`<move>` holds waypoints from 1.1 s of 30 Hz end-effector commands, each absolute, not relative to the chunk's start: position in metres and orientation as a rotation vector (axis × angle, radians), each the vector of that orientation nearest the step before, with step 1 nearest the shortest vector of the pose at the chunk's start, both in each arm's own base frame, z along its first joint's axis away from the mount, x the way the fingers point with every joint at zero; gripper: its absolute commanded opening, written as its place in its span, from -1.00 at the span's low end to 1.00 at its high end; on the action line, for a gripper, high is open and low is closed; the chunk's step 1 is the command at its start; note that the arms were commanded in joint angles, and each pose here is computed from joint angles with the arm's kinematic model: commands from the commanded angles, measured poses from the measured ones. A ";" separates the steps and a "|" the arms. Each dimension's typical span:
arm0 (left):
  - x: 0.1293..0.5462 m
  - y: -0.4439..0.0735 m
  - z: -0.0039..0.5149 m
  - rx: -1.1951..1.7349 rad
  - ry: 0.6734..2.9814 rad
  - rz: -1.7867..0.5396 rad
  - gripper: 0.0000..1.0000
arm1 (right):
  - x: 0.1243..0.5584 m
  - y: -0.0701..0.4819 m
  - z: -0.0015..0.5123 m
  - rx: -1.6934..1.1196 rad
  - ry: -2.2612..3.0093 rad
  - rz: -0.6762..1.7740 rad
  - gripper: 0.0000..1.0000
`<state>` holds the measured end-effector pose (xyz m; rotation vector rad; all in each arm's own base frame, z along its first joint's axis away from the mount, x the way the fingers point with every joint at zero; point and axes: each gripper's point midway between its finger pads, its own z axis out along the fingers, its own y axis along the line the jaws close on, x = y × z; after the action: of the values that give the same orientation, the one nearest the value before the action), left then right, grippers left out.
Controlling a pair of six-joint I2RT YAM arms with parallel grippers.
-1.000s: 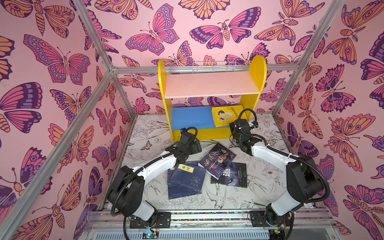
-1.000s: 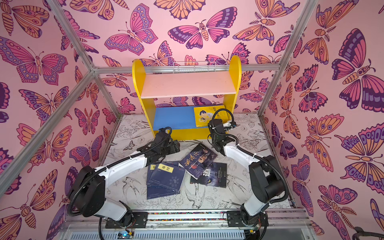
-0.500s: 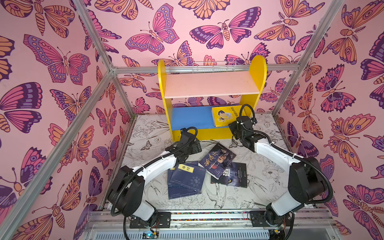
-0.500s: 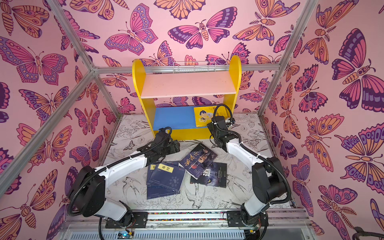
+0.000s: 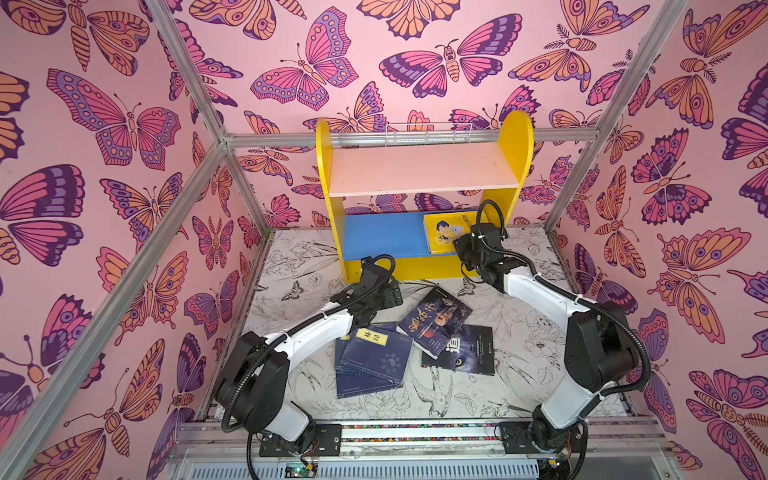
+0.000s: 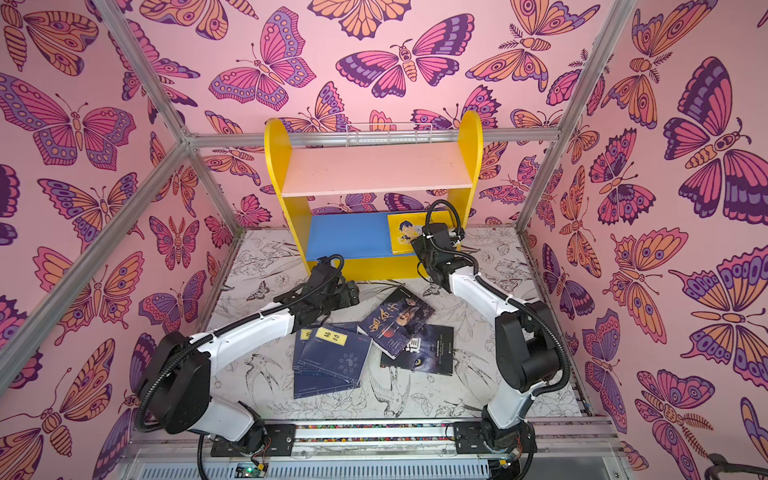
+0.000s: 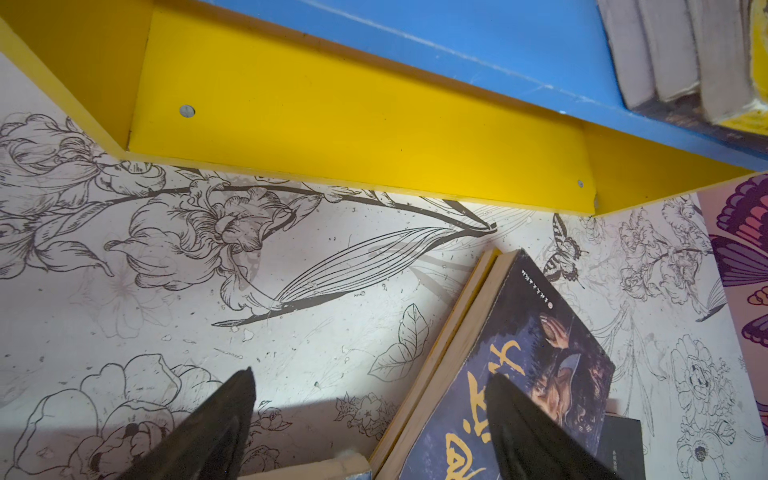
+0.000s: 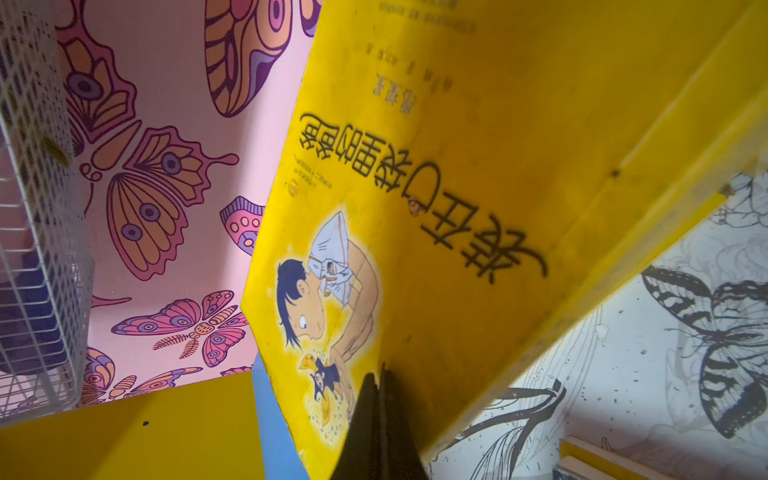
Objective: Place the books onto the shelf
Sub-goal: 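Lay the yellow book flat on the black book and open the right gripper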
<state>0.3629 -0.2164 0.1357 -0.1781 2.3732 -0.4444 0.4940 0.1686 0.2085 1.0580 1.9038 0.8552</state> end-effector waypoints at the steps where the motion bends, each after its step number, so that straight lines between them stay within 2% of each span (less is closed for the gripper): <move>1: 0.356 -0.210 0.130 -0.161 2.393 -0.397 0.77 | 0.499 0.172 0.212 1.053 1.913 0.887 -1.00; 14: 0.358 -0.213 0.125 -0.165 2.410 -0.404 0.77 | 0.462 0.158 0.202 1.072 1.955 0.848 -1.00; 33: 0.356 -0.207 0.127 -0.170 2.399 -0.383 0.76 | 0.495 0.177 0.198 1.062 1.975 0.885 -1.00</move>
<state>0.3614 -0.2146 0.1321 -0.1750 2.3864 -0.4266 0.4825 0.1753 0.1791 1.0735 2.0197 0.8535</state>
